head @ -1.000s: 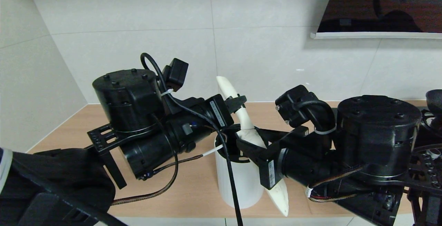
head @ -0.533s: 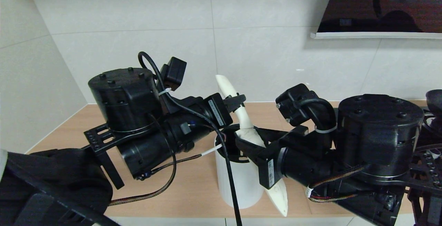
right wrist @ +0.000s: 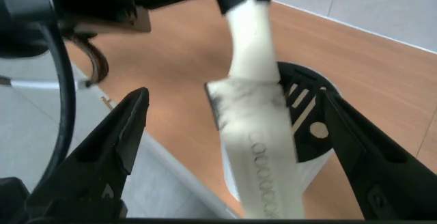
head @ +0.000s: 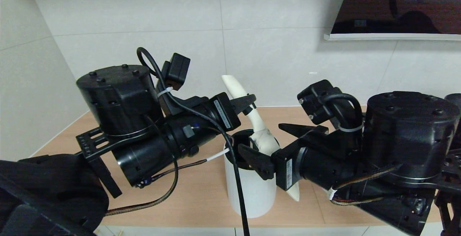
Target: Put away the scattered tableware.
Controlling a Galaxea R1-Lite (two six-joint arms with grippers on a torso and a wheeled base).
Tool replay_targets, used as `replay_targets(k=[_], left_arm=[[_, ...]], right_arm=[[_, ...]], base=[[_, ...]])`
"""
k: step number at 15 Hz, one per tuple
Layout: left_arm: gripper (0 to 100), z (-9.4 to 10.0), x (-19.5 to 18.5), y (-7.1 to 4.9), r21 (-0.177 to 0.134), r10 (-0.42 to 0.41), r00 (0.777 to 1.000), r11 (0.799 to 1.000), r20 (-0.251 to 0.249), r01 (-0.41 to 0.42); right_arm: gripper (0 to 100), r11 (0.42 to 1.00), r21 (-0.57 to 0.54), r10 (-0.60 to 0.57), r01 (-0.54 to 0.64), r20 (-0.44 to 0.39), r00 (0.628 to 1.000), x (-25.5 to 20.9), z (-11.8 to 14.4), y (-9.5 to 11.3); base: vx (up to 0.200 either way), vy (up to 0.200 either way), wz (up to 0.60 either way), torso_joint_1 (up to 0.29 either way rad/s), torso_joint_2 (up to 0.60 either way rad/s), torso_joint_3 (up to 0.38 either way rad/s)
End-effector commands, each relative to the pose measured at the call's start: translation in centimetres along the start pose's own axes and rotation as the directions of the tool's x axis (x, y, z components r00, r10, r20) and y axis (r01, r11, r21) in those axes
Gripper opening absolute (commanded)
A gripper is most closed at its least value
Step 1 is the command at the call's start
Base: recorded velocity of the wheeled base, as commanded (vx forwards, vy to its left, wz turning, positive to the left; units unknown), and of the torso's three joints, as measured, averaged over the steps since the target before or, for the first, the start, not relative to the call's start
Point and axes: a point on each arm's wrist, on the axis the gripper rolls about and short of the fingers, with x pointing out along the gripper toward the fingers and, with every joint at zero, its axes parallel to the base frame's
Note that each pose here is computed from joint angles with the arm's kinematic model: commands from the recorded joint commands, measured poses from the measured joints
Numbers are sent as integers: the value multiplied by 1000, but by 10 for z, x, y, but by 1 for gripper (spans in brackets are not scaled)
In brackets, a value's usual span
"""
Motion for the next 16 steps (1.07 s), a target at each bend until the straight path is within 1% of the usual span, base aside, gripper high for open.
replay_targets(k=[1,2,3,4,5,6,7,8,9,10,11,12,13,14,15,16], left_arm=[[0,10,-6,-8,4,-16,999,1000,32,16],[0,17,-11,-13,5,-24,999,1000,45,24],[0,27,-19,-22,9,-30,997,1000,65,30],[0,38,-27,-30,20,-10,997,1000,73,8],[0,49,-36,-38,37,28,996,999,87,-32],[0,54,-40,-41,44,49,994,998,93,-53],[0,66,-49,-50,69,91,990,993,110,-99],[0,72,-51,-54,99,111,986,987,124,-123],[0,74,-53,-56,140,117,984,981,133,-136],[0,73,-52,-55,189,123,983,971,134,-147],[0,73,-51,-55,211,128,983,965,134,-155],[0,70,-46,-52,269,157,978,944,138,-190],[0,70,-43,-52,305,180,971,926,156,-220],[0,69,-38,-53,339,218,959,901,181,-269],[0,64,-33,-58,365,247,948,879,201,-306],[0,53,-26,-65,376,298,928,852,222,-363]], right_arm=[[100,1000,14,-25,24,49,999,-11,14,-10],[100,999,22,-45,43,71,997,-15,20,-17],[100,997,30,-71,68,91,993,-20,26,-25],[100,995,36,-94,90,112,989,-23,32,-33],[100,993,44,-115,111,132,984,-26,38,-41],[100,991,47,-127,121,142,982,-27,41,-44],[100,987,53,-158,151,156,975,-28,45,-52],[100,984,56,-177,170,162,971,-28,47,-57],[100,981,57,-194,187,163,967,-27,48,-62],[100,979,58,-203,196,161,966,-27,47,-64],[100,979,58,-204,197,161,965,-27,47,-65],[100,978,57,-206,200,156,966,-26,46,-65],[100,978,57,-208,201,154,966,-25,46,-65],[100,978,56,-208,202,151,966,-24,45,-65],[100,978,56,-208,202,151,966,-24,45,-65],[100,978,56,-208,202,151,966,-24,45,-65]], base=[[0,0,0,0,0,0],[0,0,0,0,0,0],[0,0,0,0,0,0],[0,0,0,0,0,0],[0,0,0,0,0,0],[0,0,0,0,0,0],[0,0,0,0,0,0],[0,0,0,0,0,0],[0,0,0,0,0,0],[0,0,0,0,0,0],[0,0,0,0,0,0],[0,0,0,0,0,0],[0,0,0,0,0,0],[0,0,0,0,0,0],[0,0,0,0,0,0],[0,0,0,0,0,0]])
